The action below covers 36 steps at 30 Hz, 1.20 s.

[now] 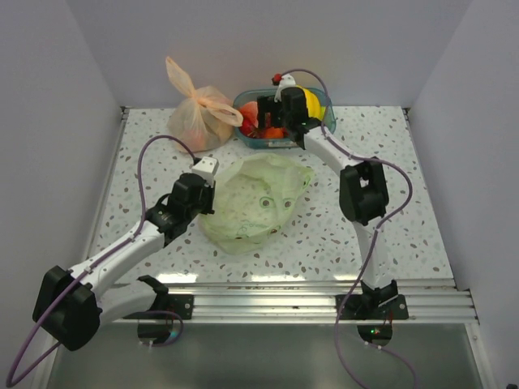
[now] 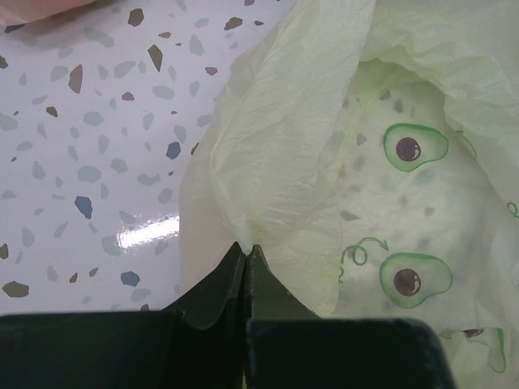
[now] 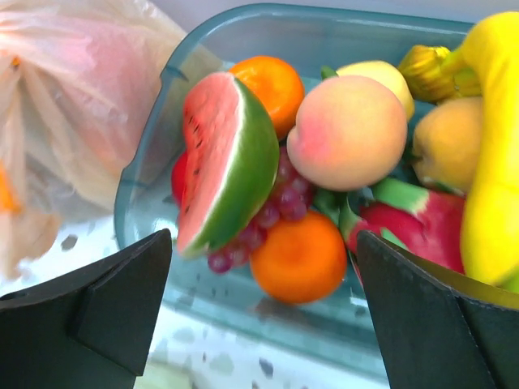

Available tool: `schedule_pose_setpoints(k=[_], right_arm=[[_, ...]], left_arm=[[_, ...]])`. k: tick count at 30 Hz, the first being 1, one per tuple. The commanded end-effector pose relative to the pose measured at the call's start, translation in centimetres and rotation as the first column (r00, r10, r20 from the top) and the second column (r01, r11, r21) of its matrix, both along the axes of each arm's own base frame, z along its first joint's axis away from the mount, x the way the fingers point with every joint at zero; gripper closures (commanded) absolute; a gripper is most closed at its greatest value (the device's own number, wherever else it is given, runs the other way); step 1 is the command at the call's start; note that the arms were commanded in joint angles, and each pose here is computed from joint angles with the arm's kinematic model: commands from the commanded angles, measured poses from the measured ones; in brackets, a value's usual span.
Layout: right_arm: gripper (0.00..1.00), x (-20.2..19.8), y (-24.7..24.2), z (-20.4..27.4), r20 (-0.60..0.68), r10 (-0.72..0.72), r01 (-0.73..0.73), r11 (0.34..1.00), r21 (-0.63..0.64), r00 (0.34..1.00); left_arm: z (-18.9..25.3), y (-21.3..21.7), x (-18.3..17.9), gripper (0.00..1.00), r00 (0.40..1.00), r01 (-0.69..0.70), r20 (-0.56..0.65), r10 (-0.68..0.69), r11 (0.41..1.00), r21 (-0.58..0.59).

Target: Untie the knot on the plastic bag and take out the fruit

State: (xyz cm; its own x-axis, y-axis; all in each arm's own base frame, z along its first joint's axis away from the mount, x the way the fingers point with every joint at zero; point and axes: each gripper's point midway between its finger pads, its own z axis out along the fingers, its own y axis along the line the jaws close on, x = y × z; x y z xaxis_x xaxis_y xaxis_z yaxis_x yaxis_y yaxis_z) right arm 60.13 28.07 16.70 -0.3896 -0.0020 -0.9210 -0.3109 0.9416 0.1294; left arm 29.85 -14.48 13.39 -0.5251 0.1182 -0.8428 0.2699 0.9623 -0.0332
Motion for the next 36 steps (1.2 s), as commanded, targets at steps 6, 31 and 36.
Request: schedule_pose_setpoints(k=[6, 31, 36], right_arm=[[0.01, -9.1, -1.5, 10.8, 0.064, 0.113, -0.118, 0.990, 0.079, 0.992], [0.01, -30.0, 2.7, 0.7, -0.225, 0.322, -0.242, 0.915, 0.322, 0.919], [0.02, -31.5, 2.9, -3.3, -0.288, 0.330, -0.227, 0.913, 0.338, 0.899]], left_arm=[[2.7, 0.4, 0.4, 0.91, 0.997, -0.057, 0.054, 0.060, 0.997, -0.058], [-0.4, -0.7, -3.6, 0.00, 0.883, -0.417, -0.251, 0.396, 0.908, -0.034], [-3.5, 0.9, -4.0, 0.06, 0.842, -0.486, -0.249, 0.480, 0.873, 0.041]])
